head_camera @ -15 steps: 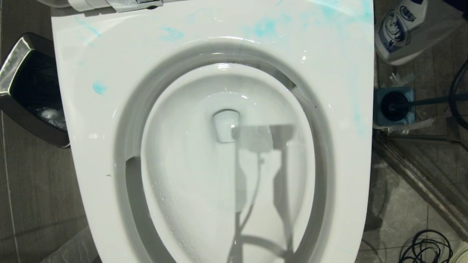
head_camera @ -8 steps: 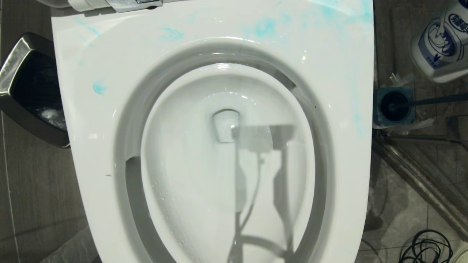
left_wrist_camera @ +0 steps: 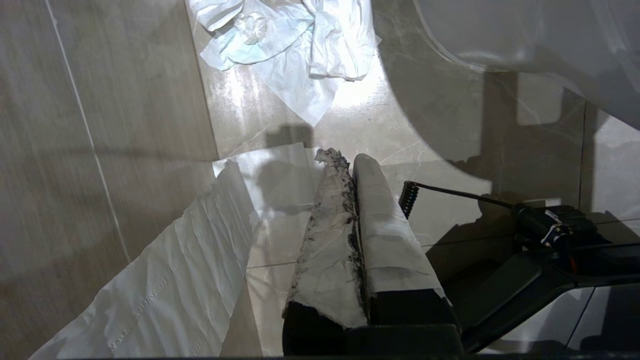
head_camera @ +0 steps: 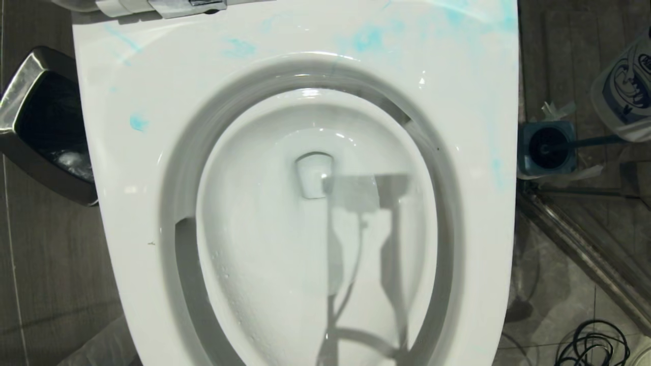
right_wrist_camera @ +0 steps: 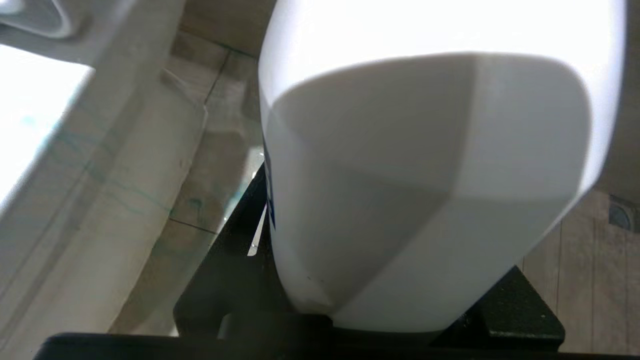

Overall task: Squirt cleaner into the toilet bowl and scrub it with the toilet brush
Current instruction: Pour in the cleaning agent

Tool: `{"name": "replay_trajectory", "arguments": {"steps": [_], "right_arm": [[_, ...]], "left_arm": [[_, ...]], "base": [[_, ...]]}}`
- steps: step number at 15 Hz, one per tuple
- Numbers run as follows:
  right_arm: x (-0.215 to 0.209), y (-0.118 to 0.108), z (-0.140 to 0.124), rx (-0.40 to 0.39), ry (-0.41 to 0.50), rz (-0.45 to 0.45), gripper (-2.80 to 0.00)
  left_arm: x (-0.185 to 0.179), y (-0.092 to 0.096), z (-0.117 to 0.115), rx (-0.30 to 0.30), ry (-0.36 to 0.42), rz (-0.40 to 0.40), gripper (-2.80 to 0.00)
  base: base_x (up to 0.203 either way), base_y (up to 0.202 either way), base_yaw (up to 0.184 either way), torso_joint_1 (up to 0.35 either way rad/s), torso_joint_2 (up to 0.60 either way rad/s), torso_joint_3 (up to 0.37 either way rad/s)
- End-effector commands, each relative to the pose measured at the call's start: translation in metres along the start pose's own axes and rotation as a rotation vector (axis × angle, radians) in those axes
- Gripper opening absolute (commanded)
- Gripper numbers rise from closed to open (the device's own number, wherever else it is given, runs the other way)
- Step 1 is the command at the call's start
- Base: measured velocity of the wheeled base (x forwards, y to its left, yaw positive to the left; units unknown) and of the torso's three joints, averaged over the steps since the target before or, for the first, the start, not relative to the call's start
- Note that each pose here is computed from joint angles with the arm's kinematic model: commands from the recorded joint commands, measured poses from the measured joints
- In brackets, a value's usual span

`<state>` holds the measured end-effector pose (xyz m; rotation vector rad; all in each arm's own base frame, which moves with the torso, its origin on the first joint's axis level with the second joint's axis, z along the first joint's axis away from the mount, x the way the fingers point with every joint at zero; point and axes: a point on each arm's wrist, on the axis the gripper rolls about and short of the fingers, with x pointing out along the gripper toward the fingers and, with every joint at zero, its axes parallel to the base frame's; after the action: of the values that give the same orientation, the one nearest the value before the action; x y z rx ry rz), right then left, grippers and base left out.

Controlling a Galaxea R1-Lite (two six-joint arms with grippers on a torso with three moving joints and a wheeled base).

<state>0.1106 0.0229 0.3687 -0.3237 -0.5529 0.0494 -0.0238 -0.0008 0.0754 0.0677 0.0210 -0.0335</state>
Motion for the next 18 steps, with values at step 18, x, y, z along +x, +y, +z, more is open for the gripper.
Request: {"name": "replay_trajectory", "arguments": {"steps": [18], "right_arm": [[-0.0022,0.0077,-0.003,-0.226,0.039,0.142,-2.8]], "left_arm": [[0.0,0.0,0.0004,-0.001,0.001,-0.001,-2.8]], "base": [[0.0,0.0,0.0,0.001,0.0,0.192]]}}
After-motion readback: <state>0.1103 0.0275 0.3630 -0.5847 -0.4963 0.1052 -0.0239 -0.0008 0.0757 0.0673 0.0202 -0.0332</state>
